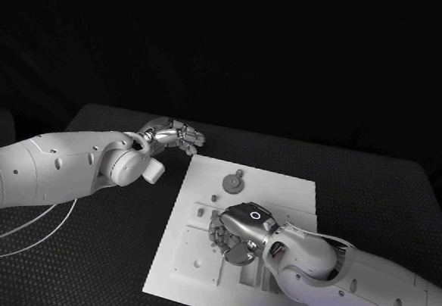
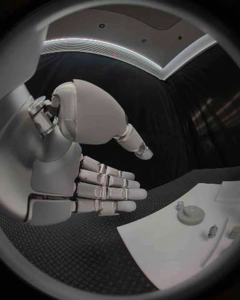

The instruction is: Assemble the parts on the task board

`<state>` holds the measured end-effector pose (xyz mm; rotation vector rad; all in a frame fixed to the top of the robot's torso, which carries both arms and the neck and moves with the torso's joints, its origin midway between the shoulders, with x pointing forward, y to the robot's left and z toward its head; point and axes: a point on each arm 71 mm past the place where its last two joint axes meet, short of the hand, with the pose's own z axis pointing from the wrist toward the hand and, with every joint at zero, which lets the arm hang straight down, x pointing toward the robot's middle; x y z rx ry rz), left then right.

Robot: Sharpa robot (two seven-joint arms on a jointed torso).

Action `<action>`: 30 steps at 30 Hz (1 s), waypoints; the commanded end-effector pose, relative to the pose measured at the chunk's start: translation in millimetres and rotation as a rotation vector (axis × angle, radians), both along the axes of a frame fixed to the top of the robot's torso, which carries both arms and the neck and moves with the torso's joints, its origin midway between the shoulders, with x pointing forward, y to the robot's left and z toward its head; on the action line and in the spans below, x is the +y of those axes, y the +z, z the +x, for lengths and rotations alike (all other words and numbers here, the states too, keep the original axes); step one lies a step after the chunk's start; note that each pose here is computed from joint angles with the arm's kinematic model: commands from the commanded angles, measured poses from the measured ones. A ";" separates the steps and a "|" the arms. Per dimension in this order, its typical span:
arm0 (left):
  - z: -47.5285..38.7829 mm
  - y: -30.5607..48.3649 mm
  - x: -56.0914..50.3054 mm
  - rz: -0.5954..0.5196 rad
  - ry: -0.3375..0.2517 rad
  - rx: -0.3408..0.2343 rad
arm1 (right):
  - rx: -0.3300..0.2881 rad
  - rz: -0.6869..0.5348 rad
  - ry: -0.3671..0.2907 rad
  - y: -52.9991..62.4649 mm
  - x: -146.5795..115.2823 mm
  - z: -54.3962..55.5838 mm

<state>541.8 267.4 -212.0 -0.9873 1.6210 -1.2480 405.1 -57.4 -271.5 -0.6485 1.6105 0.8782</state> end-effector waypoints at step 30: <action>-0.3 0.9 0.1 -0.011 -0.007 -0.001 | 0.025 -0.060 0.029 -6.3 -1.1 -2.3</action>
